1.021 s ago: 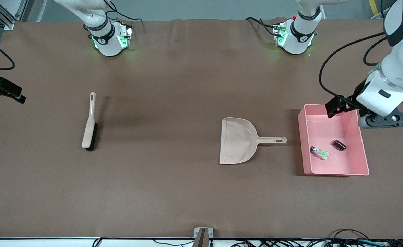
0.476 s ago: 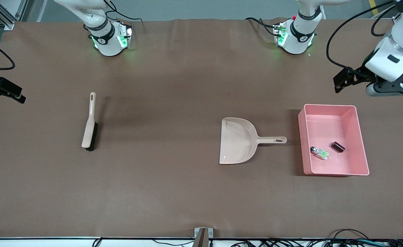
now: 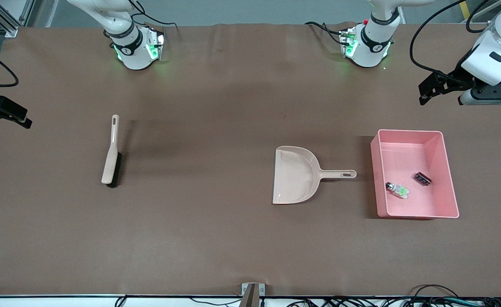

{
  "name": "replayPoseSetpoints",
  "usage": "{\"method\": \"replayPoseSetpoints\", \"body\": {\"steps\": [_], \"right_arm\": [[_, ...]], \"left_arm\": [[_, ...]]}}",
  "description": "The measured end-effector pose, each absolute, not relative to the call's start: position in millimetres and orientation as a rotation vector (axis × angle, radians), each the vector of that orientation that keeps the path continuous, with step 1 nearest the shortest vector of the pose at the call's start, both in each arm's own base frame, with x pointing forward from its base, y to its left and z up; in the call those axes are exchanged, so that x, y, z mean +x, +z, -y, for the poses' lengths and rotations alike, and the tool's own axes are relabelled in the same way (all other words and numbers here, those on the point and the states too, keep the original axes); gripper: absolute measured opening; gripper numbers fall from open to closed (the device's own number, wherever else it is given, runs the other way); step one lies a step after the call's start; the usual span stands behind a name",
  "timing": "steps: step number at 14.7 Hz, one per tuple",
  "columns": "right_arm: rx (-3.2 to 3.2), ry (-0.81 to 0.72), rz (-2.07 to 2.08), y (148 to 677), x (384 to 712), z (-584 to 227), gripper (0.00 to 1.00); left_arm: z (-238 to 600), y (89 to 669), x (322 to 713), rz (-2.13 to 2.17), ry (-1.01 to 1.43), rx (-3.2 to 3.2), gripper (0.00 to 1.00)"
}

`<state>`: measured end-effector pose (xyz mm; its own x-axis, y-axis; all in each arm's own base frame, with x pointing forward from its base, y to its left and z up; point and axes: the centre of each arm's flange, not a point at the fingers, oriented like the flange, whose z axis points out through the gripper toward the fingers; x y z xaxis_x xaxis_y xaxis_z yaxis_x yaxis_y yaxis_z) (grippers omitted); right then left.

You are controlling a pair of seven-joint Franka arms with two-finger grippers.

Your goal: Clean e-waste and dump in bin

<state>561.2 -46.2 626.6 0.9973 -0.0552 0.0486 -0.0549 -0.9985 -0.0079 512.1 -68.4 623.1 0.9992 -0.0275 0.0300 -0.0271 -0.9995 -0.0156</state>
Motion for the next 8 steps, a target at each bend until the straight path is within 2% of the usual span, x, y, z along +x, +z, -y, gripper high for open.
{"method": "replayPoseSetpoints", "body": {"steps": [8], "right_arm": [[-3.133,-0.077,-0.086,626.6,561.2,46.3,1.00]], "left_arm": [[58.1,622.2,512.9,-0.048,-0.039,-3.127,1.00]]}}
